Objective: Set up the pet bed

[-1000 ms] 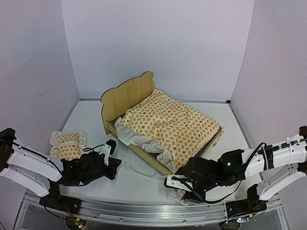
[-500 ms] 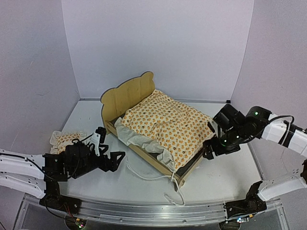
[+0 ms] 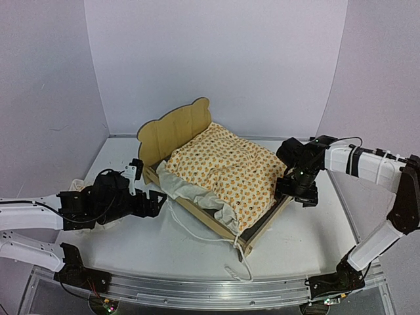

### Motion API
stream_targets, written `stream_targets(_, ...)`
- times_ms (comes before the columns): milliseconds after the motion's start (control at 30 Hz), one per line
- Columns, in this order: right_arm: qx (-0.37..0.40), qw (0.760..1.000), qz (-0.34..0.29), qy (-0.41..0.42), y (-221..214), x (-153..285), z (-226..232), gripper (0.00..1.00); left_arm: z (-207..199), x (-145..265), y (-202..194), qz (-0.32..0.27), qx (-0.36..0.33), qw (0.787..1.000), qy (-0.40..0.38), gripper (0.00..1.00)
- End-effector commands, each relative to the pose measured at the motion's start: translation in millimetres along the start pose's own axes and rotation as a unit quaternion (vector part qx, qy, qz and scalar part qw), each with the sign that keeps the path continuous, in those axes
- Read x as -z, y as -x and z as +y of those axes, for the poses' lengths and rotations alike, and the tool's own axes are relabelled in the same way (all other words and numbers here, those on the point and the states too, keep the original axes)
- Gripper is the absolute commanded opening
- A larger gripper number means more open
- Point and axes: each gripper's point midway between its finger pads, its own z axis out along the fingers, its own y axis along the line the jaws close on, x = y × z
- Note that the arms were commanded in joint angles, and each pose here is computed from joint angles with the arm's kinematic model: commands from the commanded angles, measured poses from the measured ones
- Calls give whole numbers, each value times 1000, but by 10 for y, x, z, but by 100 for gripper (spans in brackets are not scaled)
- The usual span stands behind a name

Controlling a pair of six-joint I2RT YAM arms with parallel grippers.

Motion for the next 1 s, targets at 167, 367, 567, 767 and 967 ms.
stream_targets(167,-60,997,-4,-57,123,-352,-310,73,648,152,-459,23,71,991,111,93)
stream_targets(367,-1,998,8,-63,349,-433,-475,46,655,224,-621,24,107,991,73,95)
stream_targets(567,99,994,23,-30,844,-592,-395,24,824,333,-650,34,122,985,121,92)
stream_targets(767,247,965,36,-82,1231,-410,-513,41,-212,340,124,-50,33,992,-115,84)
stream_targets(967,253,956,18,-151,1151,437,-679,72,-796,-331,601,10,-122,989,-84,87)
